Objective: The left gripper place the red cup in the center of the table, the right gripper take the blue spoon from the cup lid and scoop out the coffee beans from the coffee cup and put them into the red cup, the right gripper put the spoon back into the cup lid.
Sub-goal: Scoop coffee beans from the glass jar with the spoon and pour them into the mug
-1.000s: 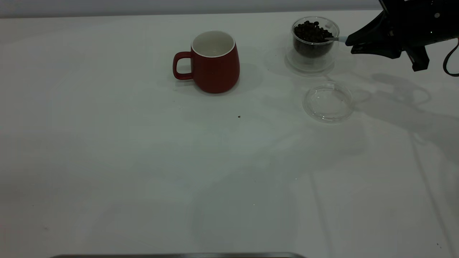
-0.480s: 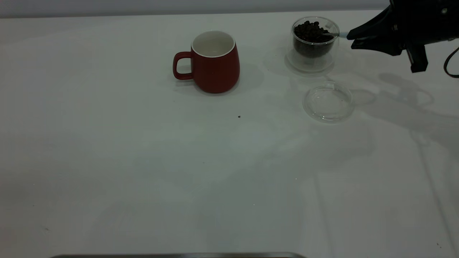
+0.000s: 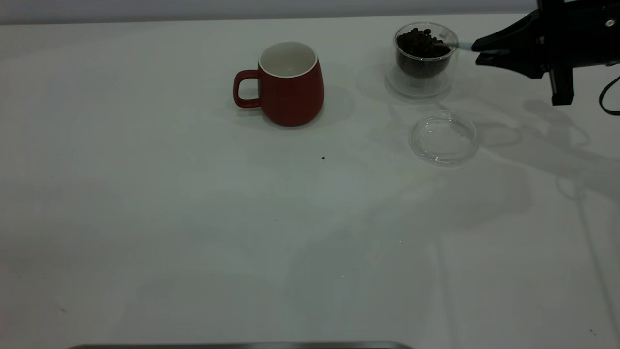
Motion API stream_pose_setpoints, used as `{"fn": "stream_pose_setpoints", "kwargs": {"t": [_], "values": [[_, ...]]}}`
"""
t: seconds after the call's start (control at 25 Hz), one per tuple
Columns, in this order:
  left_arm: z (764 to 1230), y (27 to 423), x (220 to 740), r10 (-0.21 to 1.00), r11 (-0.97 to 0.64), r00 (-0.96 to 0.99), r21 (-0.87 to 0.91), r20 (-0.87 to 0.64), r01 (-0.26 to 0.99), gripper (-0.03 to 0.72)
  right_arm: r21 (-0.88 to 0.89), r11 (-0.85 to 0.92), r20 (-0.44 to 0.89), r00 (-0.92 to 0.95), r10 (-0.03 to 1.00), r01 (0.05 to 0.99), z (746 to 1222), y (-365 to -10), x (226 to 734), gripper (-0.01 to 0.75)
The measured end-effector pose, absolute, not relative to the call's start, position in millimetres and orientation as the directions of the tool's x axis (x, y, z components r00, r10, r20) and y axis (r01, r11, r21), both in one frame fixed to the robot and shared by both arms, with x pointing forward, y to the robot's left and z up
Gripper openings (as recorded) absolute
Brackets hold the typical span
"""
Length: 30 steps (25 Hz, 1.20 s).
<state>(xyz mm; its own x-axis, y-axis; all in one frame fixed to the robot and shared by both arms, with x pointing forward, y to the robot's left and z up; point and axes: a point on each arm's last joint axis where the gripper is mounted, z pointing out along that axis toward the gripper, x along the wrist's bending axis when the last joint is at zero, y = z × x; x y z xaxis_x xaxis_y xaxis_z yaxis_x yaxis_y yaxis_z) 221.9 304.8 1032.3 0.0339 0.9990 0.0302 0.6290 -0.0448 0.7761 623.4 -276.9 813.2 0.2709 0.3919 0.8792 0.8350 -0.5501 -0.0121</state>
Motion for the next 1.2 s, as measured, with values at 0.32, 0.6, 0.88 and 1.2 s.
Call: {"fn": "stream_pose_setpoints", "kwargs": {"t": [0.32, 0.6, 0.88, 1.2], "values": [[1032, 305, 222, 0.999, -0.045, 0.034, 0.776, 0.030, 0.629, 0.587, -0.064, -0.566, 0.912, 0.278, 0.301, 0.822, 820, -288, 623, 0.114], [1032, 305, 222, 0.999, -0.045, 0.034, 0.776, 0.030, 0.629, 0.587, -0.042, -0.539, 0.937, 0.221, 0.272, 0.841, 825, -289, 622, 0.114], [1032, 305, 222, 0.999, -0.044, 0.033, 0.776, 0.030, 0.629, 0.587, 0.000, -0.487, 0.948, 0.155, 0.278, 0.873, 828, -276, 622, 0.114], [1032, 305, 222, 0.999, -0.038, 0.030, 0.776, 0.025, 0.629, 0.587, -0.019, -0.365, 0.948, 0.133, 0.288, 0.931, 828, -222, 615, 0.114]]}}
